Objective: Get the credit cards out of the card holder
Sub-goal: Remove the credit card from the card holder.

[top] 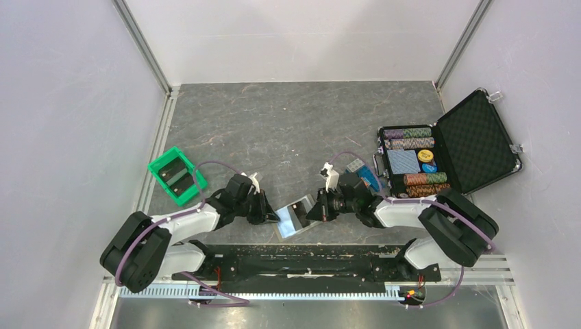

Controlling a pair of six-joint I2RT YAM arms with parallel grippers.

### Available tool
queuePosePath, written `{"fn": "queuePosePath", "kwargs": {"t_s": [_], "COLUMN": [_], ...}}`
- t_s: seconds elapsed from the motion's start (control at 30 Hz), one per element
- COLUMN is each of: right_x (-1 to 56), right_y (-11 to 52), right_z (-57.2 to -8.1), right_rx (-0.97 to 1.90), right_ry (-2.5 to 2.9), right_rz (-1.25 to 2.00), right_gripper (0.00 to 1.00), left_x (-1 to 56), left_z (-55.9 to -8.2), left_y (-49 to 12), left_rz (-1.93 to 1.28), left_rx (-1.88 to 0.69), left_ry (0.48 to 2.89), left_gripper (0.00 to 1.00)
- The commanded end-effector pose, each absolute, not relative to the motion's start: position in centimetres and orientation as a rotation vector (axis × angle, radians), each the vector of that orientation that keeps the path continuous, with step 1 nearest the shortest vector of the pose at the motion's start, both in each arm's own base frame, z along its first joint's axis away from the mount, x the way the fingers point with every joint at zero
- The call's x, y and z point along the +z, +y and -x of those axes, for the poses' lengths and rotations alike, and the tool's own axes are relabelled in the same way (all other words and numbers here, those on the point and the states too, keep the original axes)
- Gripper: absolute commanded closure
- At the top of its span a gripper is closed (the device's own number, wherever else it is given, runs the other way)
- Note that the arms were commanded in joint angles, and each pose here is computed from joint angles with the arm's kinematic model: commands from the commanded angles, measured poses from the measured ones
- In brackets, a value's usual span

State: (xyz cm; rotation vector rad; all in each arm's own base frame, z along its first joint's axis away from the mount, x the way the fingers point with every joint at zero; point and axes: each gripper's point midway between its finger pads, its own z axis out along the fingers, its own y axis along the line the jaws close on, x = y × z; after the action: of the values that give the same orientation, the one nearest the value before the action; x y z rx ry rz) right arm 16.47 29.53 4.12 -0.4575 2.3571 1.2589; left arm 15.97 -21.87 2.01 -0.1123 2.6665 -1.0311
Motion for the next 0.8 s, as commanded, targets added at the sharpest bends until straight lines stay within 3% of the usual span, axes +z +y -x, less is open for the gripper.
{"fn": "queuePosePath", "kwargs": {"t_s": [0.0, 0.3, 0.53, 0.77], "right_x": [4.7, 7.4, 10.0, 12.9], "right_y": [28.8, 26.8, 26.4, 27.5], "right_z": [-17.3, -19.2, -19.5, -16.7], "right_rx": [1.198, 1.083, 1.079, 1.267], "right_ry": [2.339, 2.277, 2.210, 2.110], "right_rz": [0.461, 0.454, 0.597, 0.803], "right_gripper": [1.00, 1.00, 1.00, 1.00], "left_x": [0.6, 3.7, 9.3, 15.3], "left_z": [-15.4, -15.7, -16.9, -18.0], "left_y": [-20.5, -22.6, -24.3, -24.8], "left_rz": [0.088, 0.031, -0.117, -0.323], "left_rx": [-0.928, -1.086, -1.197, -1.206], "left_ry": [2.702, 2.660, 2.523, 2.314], "left_gripper": [0.77, 0.66, 0.41, 0.38]}}
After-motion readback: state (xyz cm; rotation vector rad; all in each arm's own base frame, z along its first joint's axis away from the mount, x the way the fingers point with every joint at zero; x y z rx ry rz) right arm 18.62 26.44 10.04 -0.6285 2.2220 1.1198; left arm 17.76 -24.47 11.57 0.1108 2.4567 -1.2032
